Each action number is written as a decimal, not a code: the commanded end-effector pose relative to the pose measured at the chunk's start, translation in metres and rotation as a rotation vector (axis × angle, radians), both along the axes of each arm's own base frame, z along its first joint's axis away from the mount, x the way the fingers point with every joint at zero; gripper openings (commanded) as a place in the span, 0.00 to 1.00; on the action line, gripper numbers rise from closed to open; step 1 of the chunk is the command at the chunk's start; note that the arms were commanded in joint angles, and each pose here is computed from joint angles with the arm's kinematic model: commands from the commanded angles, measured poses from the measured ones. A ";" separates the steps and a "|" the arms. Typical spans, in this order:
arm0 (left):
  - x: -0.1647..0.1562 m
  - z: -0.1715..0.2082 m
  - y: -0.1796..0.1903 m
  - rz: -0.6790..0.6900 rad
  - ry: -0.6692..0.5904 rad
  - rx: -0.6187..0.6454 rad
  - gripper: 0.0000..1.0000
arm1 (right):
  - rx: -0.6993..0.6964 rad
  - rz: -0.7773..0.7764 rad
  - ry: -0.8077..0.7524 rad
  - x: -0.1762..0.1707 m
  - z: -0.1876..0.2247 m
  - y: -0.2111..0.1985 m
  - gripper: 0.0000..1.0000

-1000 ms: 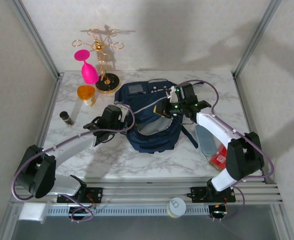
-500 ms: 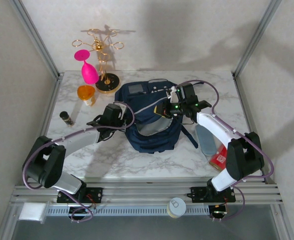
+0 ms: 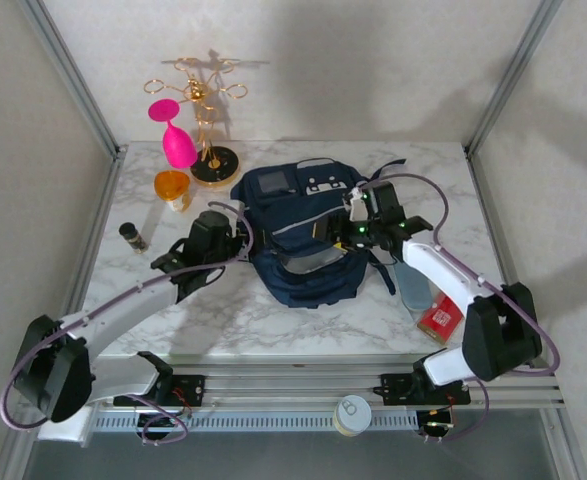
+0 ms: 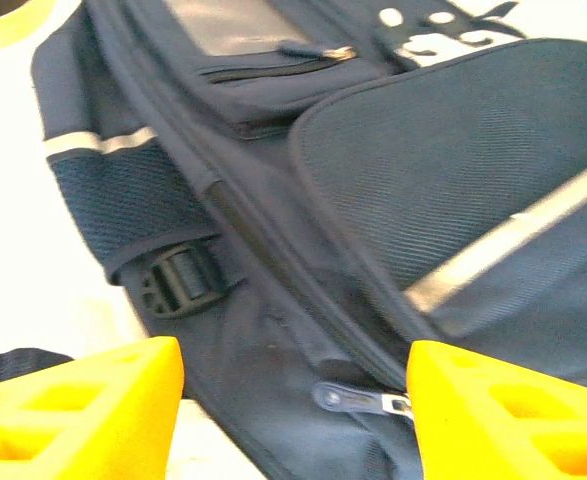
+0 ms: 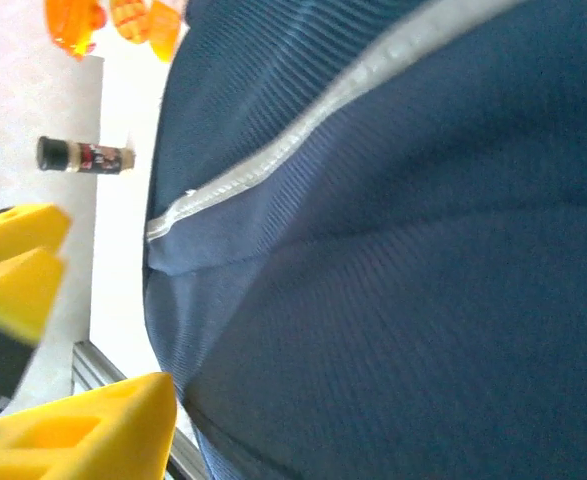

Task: Pack the student bag
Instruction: Unzip the student bag at the center of the table, then pick up the pencil pouch from the middle-right of the table.

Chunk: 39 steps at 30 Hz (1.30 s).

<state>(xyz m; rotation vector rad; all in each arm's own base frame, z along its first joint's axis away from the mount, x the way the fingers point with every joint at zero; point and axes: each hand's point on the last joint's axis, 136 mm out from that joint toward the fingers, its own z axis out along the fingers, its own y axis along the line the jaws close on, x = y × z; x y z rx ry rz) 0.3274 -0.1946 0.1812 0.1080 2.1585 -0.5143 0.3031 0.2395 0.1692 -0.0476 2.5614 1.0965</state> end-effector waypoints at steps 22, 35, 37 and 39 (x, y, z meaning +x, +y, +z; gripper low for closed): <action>-0.095 -0.035 -0.314 -0.334 0.352 -0.394 0.61 | -0.208 -0.772 0.063 -0.003 -0.054 -0.238 0.99; -0.042 -0.112 -0.349 -0.244 0.404 -0.415 0.43 | -0.236 -0.736 0.195 -0.010 -0.122 -0.241 0.99; -0.036 -0.121 -0.349 -0.230 0.414 -0.412 0.41 | -0.214 -0.712 0.199 -0.014 -0.122 -0.235 0.99; -0.028 -0.132 -0.344 -0.193 0.414 -0.370 0.38 | -0.176 -0.688 0.200 -0.019 -0.119 -0.226 0.99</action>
